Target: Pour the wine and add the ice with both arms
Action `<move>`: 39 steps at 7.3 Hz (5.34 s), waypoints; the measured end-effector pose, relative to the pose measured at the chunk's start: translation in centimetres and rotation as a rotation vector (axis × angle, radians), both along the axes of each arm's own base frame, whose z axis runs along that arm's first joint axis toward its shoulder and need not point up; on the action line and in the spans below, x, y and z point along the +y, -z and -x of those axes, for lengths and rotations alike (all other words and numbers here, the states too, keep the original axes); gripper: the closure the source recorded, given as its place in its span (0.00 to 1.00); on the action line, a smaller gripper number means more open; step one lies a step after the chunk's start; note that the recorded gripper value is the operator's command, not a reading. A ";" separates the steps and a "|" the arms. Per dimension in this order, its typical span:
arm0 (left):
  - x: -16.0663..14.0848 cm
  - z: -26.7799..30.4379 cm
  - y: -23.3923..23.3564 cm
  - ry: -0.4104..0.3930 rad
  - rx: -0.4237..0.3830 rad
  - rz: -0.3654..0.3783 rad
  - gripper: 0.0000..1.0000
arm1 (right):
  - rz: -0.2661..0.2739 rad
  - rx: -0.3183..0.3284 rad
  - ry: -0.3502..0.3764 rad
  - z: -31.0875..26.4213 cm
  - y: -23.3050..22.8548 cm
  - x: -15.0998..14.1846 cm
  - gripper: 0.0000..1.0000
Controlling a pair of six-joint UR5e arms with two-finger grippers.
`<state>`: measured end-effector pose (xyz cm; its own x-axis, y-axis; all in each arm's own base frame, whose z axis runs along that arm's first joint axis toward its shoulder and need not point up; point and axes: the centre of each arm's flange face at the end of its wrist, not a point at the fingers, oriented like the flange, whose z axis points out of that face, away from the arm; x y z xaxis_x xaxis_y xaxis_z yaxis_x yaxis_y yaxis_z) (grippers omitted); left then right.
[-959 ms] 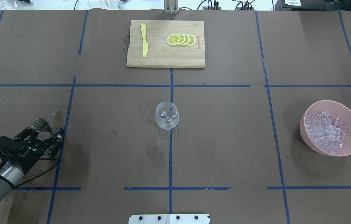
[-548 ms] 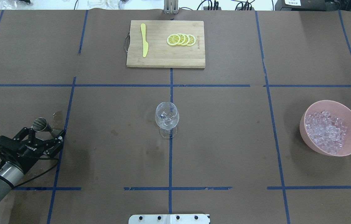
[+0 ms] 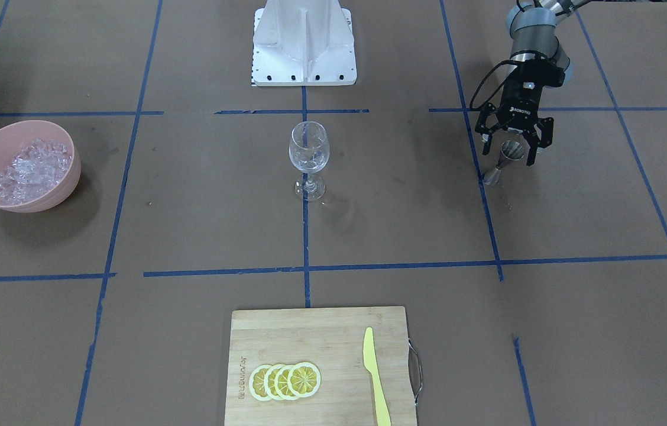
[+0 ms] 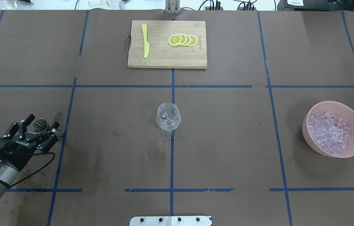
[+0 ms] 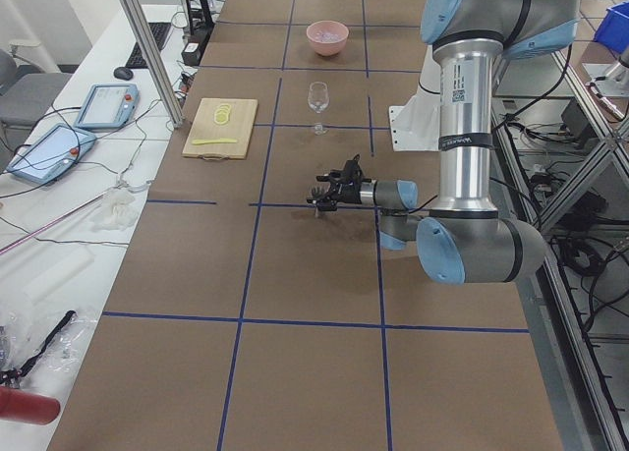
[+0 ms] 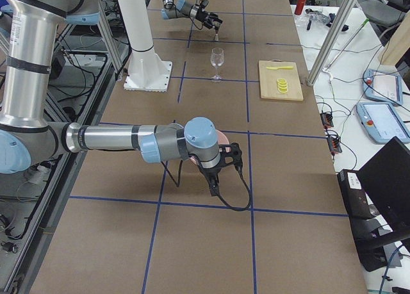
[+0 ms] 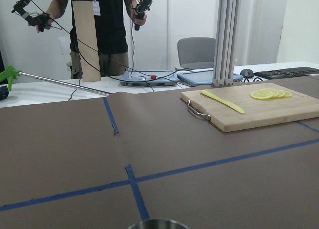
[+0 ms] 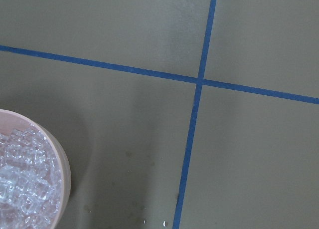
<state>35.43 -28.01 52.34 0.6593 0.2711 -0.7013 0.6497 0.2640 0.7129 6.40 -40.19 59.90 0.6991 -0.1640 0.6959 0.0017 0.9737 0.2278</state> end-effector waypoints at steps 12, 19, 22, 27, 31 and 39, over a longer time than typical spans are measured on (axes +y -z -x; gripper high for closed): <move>-24.5 29.3 0.7 -0.270 -0.708 0.234 0.00 | 0.000 0.000 -0.001 0.0 0.0 -0.2 0.00; -23.9 38.7 -5.2 -0.666 -0.354 0.932 0.00 | 0.001 -0.002 0.001 0.0 -0.1 -0.1 0.00; -21.1 38.8 -7.6 -0.783 -0.367 0.889 0.00 | -0.006 -0.015 0.003 0.1 0.4 -0.2 0.00; -20.6 38.7 -8.3 -0.811 -0.397 0.879 0.00 | 0.019 -0.102 -0.096 6.6 8.5 -1.0 0.00; -20.7 38.7 -8.1 -0.810 -0.398 0.872 0.00 | 0.075 -0.143 -0.274 18.2 10.2 1.0 0.12; -21.0 38.5 -7.6 -0.815 -0.394 0.858 0.00 | 0.083 -0.026 -0.314 26.3 6.5 6.4 0.24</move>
